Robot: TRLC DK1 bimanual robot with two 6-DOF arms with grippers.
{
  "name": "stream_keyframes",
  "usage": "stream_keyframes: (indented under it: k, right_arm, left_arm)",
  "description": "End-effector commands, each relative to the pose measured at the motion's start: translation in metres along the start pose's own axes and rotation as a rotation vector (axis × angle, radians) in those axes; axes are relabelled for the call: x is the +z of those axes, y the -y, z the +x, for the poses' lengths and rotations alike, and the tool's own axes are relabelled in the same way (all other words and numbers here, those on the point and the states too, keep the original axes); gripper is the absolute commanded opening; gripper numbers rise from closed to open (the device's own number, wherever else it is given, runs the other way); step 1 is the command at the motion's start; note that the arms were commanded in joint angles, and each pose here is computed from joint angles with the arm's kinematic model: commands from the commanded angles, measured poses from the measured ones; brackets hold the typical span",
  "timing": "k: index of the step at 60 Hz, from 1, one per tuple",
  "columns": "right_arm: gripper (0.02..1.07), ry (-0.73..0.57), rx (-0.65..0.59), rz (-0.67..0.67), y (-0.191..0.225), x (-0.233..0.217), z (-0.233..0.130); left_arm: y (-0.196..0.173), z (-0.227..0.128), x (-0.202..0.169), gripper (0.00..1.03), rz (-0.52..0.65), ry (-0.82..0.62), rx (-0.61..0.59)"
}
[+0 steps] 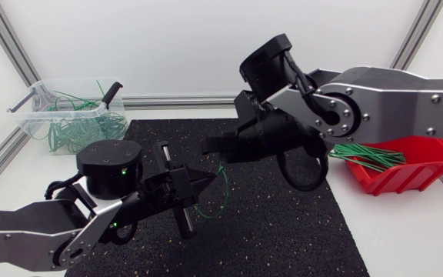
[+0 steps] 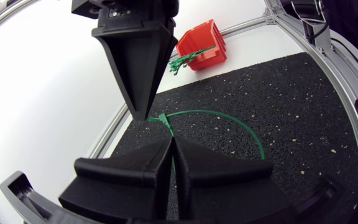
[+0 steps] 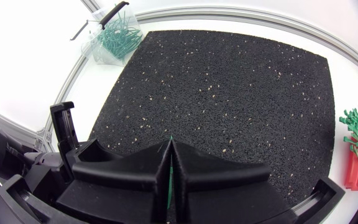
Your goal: Take a green cable tie from the red box, thread the tail through the head to close it, then place it in the transparent bin on the left.
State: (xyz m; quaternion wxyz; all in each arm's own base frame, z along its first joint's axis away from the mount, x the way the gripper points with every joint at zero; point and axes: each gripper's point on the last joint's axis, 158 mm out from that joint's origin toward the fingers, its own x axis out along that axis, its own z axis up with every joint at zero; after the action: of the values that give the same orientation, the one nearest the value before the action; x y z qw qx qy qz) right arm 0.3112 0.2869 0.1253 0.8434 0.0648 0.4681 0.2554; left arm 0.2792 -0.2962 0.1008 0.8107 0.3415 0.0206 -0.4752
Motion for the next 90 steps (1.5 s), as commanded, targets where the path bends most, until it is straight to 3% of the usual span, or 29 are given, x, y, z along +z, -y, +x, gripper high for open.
stream_keyframes:
  k: [1,45,70,73,79,82,87,90]
  right_arm:
    - [0.08,0.095,-0.020,0.040,0.011,0.020,-0.015]
    - [0.08,0.272,0.129,0.078,-0.013,0.044,-0.085]
    - [0.08,0.273,0.192,0.092,-0.017,0.044,-0.087]
    - [0.18,0.264,0.207,0.094,-0.016,0.044,-0.087]
    - [0.67,0.242,0.212,0.084,-0.012,0.041,-0.079]
    - [0.84,0.238,0.206,0.087,-0.009,0.041,-0.077]
    - [0.87,0.254,0.199,0.074,-0.004,0.046,-0.075]
    - [1.05,0.248,0.192,0.070,-0.002,0.045,-0.071]
  left_arm:
    - [0.027,-0.006,-0.006,0.04,0.051,-0.010,-0.063]
    - [0.000,-0.020,0.010,0.04,0.170,0.000,0.091]
    - [-0.017,-0.021,0.009,0.04,0.167,-0.011,0.135]
    - [-0.025,-0.022,0.008,0.04,0.161,-0.014,0.157]
    - [-0.052,-0.023,0.003,0.04,0.139,-0.034,0.211]
    - [-0.064,-0.022,-0.001,0.04,0.130,-0.050,0.234]
    - [-0.090,-0.026,-0.006,0.04,0.112,-0.075,0.278]
    - [-0.099,-0.027,-0.009,0.04,0.103,-0.094,0.288]
